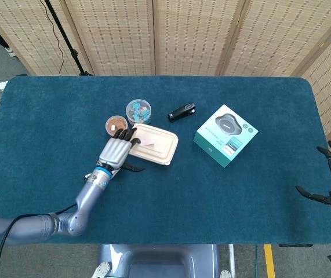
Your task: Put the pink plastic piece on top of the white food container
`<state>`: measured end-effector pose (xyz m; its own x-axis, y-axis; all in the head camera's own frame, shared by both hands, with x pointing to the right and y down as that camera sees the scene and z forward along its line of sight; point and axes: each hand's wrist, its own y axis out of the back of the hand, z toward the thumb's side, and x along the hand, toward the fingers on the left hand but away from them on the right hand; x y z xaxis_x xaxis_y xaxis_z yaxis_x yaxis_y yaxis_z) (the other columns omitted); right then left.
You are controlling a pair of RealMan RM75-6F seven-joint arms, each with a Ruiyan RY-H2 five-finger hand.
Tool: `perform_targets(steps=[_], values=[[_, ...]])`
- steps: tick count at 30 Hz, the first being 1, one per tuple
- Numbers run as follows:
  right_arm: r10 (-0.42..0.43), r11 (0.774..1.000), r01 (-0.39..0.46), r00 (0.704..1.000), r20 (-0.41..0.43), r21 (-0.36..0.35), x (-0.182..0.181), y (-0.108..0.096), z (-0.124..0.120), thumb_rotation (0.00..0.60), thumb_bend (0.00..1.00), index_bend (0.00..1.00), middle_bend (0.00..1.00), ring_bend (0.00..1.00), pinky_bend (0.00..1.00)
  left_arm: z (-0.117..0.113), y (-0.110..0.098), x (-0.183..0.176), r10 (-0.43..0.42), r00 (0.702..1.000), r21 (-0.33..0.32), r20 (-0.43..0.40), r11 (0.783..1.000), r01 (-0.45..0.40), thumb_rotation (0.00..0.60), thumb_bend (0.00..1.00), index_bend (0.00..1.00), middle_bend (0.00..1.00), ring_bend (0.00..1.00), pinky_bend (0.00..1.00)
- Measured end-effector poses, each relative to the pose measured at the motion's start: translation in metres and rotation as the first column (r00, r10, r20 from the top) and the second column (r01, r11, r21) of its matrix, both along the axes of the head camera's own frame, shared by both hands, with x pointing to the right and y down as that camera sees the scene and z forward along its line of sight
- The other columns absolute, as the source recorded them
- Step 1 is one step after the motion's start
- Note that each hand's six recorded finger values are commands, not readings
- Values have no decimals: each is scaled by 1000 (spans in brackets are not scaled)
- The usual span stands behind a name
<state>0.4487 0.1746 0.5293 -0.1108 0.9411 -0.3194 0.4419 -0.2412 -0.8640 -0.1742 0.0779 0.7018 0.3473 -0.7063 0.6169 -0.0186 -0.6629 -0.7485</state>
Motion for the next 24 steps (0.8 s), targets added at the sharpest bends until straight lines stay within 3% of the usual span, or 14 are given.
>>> perform_targets(steps=[24], values=[[3,1000,-3,1000,1,2,0,0,-1,600,0,131,0,0,0,-4,8,3,36,999,-7,-22,999,-36,271,0,257,0,0,0]])
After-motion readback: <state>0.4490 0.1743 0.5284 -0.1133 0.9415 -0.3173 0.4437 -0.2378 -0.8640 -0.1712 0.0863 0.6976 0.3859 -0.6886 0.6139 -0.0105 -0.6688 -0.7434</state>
